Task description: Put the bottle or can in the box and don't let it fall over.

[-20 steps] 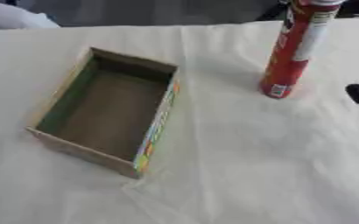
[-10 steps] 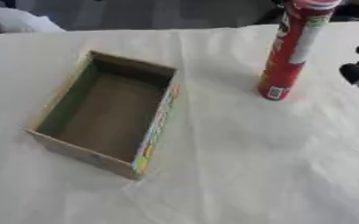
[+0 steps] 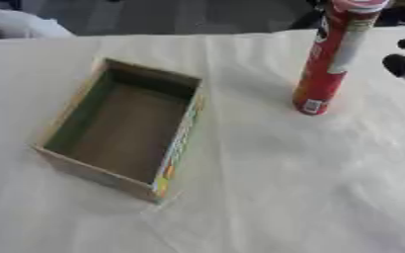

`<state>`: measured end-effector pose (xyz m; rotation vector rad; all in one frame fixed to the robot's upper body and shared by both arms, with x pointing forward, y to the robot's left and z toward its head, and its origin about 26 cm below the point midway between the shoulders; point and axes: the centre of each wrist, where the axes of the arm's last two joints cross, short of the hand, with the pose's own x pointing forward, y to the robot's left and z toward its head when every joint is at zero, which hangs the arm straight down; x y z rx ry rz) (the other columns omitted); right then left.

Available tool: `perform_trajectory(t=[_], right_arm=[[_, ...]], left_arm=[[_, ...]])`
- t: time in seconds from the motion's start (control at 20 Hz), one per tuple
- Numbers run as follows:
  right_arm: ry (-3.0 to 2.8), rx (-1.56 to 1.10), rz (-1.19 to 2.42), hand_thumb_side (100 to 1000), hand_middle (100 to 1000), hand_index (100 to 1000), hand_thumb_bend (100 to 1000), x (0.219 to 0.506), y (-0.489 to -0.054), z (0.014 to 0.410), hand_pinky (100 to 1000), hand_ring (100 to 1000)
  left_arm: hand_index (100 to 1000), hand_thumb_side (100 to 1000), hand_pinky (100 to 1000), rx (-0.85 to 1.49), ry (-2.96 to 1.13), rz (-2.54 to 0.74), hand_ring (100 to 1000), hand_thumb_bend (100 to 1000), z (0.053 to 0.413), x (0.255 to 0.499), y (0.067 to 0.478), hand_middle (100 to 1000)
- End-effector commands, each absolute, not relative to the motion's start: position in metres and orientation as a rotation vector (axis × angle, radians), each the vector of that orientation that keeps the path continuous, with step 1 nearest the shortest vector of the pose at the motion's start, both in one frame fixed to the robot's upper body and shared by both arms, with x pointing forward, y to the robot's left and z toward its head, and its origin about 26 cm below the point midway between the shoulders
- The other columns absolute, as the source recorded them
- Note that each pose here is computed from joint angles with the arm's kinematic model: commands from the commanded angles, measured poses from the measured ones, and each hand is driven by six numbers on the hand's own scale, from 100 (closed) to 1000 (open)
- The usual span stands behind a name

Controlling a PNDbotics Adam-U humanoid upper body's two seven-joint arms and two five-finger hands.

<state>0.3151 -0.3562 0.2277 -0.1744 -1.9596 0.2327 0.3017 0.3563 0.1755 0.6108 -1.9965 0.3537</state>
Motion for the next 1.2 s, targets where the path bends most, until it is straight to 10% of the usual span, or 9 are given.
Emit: perform_trajectory(t=[0.05, 1.2], right_arm=[[-1.981, -0.187, 0.253, 214, 1000, 902, 553, 0.319, -0.361, 0.239, 854, 878], [-1.96, -0.163, 0.303, 244, 1000, 917, 551, 0.354, -0.371, 0.238, 877, 934]], left_arm=[[766, 555, 1000, 0.618, -2.03, 0.333, 761, 126, 0.187, 0.3, 0.359, 580], [764, 566, 1000, 0.585, -2.043, 0.339, 762, 120, 0.188, 0.301, 0.355, 575]])
